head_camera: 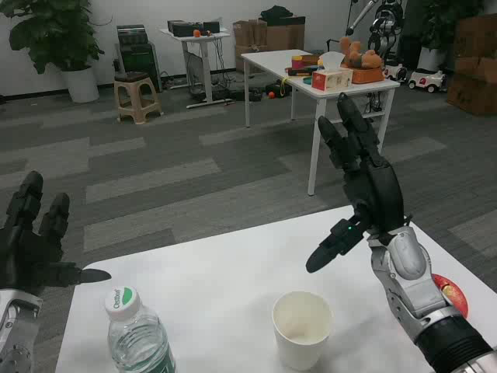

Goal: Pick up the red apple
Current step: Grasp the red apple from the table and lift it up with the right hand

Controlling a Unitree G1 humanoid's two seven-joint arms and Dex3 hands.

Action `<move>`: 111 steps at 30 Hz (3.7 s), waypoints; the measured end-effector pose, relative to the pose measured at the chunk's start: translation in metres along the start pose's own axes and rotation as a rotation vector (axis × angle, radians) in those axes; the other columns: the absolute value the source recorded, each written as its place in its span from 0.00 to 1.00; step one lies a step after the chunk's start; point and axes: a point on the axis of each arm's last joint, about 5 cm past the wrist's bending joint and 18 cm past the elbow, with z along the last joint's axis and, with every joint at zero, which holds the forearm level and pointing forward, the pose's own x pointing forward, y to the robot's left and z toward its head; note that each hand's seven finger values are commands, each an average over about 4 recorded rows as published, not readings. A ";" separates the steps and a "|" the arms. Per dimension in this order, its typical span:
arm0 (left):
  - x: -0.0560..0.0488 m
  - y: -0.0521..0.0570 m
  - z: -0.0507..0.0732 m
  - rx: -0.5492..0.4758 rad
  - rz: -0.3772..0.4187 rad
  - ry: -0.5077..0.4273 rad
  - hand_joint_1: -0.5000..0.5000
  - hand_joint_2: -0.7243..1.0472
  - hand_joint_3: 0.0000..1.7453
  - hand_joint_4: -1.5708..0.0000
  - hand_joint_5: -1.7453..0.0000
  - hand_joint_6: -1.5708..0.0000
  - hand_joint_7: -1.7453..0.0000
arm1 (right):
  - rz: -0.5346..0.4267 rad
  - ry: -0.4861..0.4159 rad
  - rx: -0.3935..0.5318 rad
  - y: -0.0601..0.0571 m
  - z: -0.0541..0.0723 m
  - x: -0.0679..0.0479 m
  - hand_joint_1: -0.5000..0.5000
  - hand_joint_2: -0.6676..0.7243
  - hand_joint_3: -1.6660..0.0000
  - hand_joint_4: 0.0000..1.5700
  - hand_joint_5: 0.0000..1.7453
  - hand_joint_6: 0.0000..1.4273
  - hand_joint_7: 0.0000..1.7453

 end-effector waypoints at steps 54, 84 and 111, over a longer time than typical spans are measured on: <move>-0.030 0.016 0.050 0.132 0.020 -0.286 0.04 1.00 0.00 1.00 1.00 1.00 1.00 | -0.040 0.066 -0.201 -0.030 0.003 -0.006 0.08 0.67 1.00 0.00 0.00 0.00 0.00; -0.025 0.019 0.029 0.146 0.029 -0.153 0.03 1.00 0.00 1.00 1.00 1.00 1.00 | -0.547 0.253 -0.409 -0.068 0.052 -0.117 0.04 0.82 1.00 0.00 0.00 0.00 0.00; -0.013 0.017 0.024 0.149 -0.004 -0.107 0.02 1.00 0.00 1.00 1.00 1.00 1.00 | -0.672 0.440 -0.400 -0.054 0.052 -0.181 0.03 0.86 1.00 0.00 0.00 0.00 0.00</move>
